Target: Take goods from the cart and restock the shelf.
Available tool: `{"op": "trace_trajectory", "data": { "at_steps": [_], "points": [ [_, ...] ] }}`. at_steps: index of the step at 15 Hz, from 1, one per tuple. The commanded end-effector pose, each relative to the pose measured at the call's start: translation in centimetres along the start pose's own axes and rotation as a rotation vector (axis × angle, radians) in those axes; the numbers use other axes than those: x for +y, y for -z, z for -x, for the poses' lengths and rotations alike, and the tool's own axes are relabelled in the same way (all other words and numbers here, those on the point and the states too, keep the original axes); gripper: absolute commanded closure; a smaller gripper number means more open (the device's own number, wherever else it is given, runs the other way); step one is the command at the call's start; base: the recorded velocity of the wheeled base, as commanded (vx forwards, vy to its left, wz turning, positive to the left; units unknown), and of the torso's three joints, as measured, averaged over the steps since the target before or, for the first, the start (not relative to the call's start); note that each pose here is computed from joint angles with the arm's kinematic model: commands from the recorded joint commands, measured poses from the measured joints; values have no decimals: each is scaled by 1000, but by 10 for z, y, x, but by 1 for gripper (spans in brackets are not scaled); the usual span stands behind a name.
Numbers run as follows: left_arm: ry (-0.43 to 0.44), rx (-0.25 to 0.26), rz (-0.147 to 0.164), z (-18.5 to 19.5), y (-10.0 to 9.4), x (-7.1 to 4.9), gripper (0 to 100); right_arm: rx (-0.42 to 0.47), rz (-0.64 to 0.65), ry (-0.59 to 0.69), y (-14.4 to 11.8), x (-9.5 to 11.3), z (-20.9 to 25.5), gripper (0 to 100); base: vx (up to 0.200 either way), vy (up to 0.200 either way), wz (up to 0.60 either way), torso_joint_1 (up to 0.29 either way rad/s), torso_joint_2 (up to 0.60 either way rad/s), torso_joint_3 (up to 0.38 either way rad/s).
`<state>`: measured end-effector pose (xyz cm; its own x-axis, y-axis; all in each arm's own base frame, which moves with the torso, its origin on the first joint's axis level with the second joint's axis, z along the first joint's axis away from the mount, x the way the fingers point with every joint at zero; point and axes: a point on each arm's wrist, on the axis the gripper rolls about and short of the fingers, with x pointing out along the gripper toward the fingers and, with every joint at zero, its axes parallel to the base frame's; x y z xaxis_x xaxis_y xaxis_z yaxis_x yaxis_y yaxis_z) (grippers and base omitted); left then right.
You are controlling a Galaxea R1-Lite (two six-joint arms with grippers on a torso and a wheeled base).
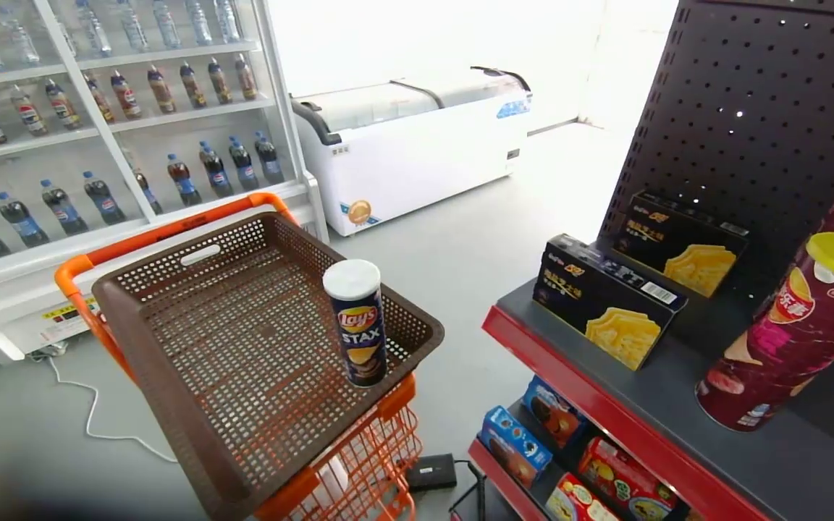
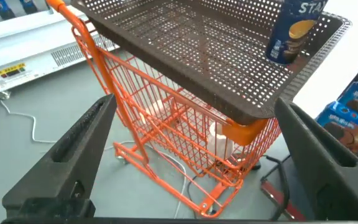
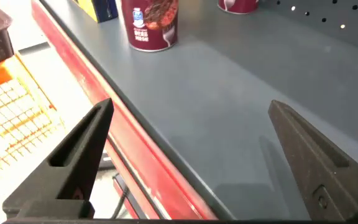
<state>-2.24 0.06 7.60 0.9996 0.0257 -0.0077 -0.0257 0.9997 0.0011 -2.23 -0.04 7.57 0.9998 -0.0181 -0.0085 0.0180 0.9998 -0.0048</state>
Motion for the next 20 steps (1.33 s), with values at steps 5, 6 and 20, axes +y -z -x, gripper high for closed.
{"op": "trace_trajectory", "data": {
  "at_steps": [5,6,20],
  "points": [
    [21,-54,-66,6,-22,0,0,1,0,0,0,0,0,0,0,0,0,0,0,0],
    [38,1,-91,3,-36,0,0,1,1,0,0,0,0,0,0,0,0,0,0,0],
    [593,305,-112,-175,-96,-45,0,1,0,0,0,0,0,0,0,0,0,0,0,0]
  ]
}}
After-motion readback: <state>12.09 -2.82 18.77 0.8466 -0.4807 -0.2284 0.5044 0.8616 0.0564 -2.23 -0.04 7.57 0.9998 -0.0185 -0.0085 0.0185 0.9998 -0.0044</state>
